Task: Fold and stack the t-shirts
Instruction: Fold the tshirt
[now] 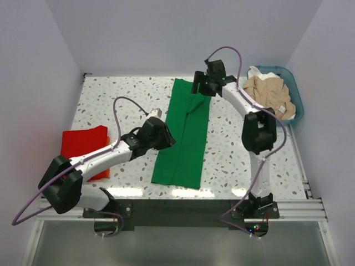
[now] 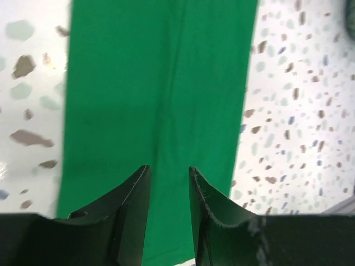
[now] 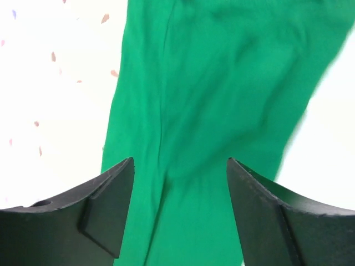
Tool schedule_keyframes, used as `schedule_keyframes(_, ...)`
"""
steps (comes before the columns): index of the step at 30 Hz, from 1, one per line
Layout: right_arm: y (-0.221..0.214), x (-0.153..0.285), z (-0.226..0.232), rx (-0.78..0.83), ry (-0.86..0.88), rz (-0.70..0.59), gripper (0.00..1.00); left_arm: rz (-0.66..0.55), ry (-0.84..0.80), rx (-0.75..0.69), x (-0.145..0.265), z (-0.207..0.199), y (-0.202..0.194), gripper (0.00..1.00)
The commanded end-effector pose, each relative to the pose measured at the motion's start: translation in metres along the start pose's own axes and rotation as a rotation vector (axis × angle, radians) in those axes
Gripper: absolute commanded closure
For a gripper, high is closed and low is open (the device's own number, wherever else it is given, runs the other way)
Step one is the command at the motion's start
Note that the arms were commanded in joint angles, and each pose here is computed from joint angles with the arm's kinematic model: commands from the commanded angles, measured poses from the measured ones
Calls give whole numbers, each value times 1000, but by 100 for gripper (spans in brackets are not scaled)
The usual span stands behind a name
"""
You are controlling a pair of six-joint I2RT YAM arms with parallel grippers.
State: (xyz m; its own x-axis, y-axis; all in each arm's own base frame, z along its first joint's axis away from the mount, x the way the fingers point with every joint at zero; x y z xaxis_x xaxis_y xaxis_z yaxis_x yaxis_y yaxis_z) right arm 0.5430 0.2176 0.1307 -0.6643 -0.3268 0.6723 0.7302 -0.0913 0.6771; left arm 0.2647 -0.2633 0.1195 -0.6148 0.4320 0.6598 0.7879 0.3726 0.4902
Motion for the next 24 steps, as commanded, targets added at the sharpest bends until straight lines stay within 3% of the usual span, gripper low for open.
schedule_keyframes(1,-11,58,13,-57,17,-11,32,11,132,-48,8,44,-10,62)
schedule_keyframes(2,-48,56,4,-65,-3,62,34,22,154,-49,8,54,-16,62)
schedule_keyframes(4,-64,85,11,-90,13,60,34,24,172,-43,12,64,-21,62)
schedule_keyframes(5,-100,87,4,-114,6,112,36,30,200,-40,13,75,-27,62)
schedule_keyframes(7,-117,114,20,-101,48,97,39,30,240,-34,16,93,-35,59)
schedule_keyframes(9,-162,121,22,-84,34,160,41,28,240,-28,19,98,-38,57)
schedule_keyframes(15,-217,153,34,-69,53,200,46,82,245,-17,18,117,-62,55)
schedule_keyframes(24,-264,163,53,-95,125,259,49,87,264,5,22,132,-74,53)
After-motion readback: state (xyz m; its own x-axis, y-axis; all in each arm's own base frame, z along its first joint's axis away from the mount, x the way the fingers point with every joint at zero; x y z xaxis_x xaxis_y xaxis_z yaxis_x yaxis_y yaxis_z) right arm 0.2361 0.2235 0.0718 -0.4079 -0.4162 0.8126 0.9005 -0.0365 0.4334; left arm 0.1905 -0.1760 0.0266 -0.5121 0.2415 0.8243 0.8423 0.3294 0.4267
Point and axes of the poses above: each gripper's point midway between its finger pads, its own x axis back along the fingers, its own z axis along the line the jaws close on, y = z × x, the point moved 1 cm from there along x, back along the fingers, and after that the axes turned 4 degrees about x, right-handed, at the moved point
